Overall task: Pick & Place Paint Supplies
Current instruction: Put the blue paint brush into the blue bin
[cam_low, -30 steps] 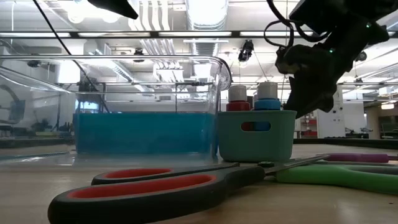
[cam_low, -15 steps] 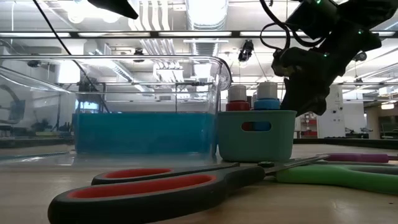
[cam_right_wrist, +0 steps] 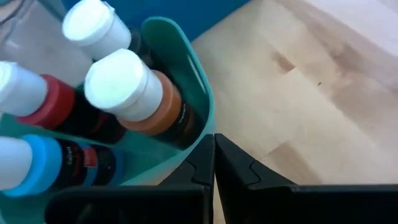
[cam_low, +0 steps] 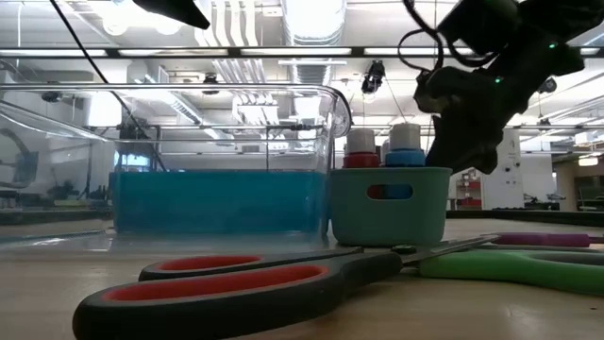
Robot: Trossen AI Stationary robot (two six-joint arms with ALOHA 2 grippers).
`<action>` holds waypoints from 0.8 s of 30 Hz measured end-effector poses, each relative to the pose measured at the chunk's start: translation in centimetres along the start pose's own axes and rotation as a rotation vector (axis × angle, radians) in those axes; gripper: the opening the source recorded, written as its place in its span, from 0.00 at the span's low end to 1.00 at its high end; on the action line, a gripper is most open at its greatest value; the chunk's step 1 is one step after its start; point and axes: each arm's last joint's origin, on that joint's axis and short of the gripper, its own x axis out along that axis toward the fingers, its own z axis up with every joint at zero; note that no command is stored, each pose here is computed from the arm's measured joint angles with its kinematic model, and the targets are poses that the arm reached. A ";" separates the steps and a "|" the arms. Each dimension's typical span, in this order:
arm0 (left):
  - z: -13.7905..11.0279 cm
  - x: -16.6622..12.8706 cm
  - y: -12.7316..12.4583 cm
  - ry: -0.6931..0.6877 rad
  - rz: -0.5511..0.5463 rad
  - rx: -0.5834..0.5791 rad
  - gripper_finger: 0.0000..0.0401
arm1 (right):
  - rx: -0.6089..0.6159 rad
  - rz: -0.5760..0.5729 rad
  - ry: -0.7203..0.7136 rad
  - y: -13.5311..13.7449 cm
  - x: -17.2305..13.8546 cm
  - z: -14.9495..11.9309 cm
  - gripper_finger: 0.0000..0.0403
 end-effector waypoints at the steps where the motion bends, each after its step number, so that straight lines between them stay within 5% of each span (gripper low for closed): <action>1: 0.0 0.0 0.0 0.000 0.000 0.000 0.88 | 0.002 0.000 -0.005 0.3 -0.1 -0.2 0.02; 24: 0.0 0.0 0.0 -0.001 0.000 0.004 0.88 | 0.022 0.027 -0.024 4.2 -3.0 -2.3 0.02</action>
